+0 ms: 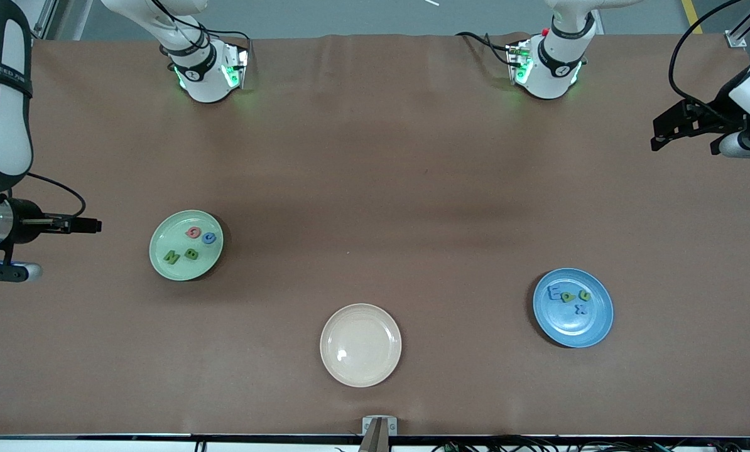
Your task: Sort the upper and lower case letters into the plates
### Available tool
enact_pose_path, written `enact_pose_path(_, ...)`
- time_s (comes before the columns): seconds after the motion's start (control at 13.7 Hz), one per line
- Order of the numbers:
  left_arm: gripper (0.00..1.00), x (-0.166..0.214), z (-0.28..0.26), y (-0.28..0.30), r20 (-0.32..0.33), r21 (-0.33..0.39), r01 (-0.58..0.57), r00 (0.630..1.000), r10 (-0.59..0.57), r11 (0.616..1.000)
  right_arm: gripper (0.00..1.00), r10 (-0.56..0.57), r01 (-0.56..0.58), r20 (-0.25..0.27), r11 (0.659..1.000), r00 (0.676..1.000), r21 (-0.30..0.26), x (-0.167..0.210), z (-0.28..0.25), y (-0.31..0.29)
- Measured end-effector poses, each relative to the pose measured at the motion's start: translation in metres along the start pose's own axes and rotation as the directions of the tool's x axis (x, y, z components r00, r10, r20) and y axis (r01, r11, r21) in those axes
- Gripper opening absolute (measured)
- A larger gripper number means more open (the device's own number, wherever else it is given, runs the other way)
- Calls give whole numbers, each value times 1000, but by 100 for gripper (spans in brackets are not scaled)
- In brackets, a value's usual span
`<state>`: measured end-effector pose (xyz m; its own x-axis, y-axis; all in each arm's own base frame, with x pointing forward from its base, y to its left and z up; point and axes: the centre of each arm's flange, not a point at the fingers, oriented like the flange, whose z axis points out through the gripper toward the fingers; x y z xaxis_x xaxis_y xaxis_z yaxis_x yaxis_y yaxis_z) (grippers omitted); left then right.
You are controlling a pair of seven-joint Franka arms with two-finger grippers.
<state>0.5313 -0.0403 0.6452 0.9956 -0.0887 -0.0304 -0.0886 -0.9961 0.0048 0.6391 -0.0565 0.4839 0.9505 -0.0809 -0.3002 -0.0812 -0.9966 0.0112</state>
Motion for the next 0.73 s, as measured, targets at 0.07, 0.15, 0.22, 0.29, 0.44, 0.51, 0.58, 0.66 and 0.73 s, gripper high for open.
enact_pose_path(0.07, 100, 0, 0, 0, 0, 0, 0, 1000, 0, 1000, 100, 1, -1, -7, 1000, 1000, -1, 0, -4, 0)
enact_pose_path(0.15, 100, 0, 0, 0, 0, 0, 0, 1000, 0, 1000, 100, 2, -2, -19, 1000, 1000, -2, 1, -9, 1)
enact_pose_path(0.22, 100, 0, 0, 0, 0, 0, -1, 1000, 1, 1000, 100, 2, -2, -31, 1000, 1000, -3, 0, -15, 1)
enact_pose_path(0.29, 100, 0, 0, 1, -1, 0, -3, 1000, 3, 1000, 100, 2, -2, -40, 1000, 999, -3, 0, -19, 2)
enact_pose_path(0.44, 100, 1, 0, 4, -5, 1, -7, 1000, 7, 1000, 100, 1, -1, -48, 1000, 999, -2, -1, -24, 1)
enact_pose_path(0.51, 100, 1, -1, 4, -7, 1, -8, 1000, 8, 1000, 100, -2, 1, -49, 1000, 999, -2, -1, -24, -1)
enact_pose_path(0.58, 100, 1, -1, 5, -9, 1, -6, 1000, 6, 1000, 100, -6, 5, -50, 1000, 999, -2, -1, -24, -3)
enact_pose_path(0.66, 100, 1, -1, 5, -9, 1, 1, 1000, -1, 1000, 100, -9, 9, -50, 1000, 999, -2, -1, -25, -5)
enact_pose_path(0.73, 100, 1, -1, 6, -10, 1, 8, 1000, -8, 1000, 100, -11, 11, -52, 1000, 999, -1, -1, -26, -6)
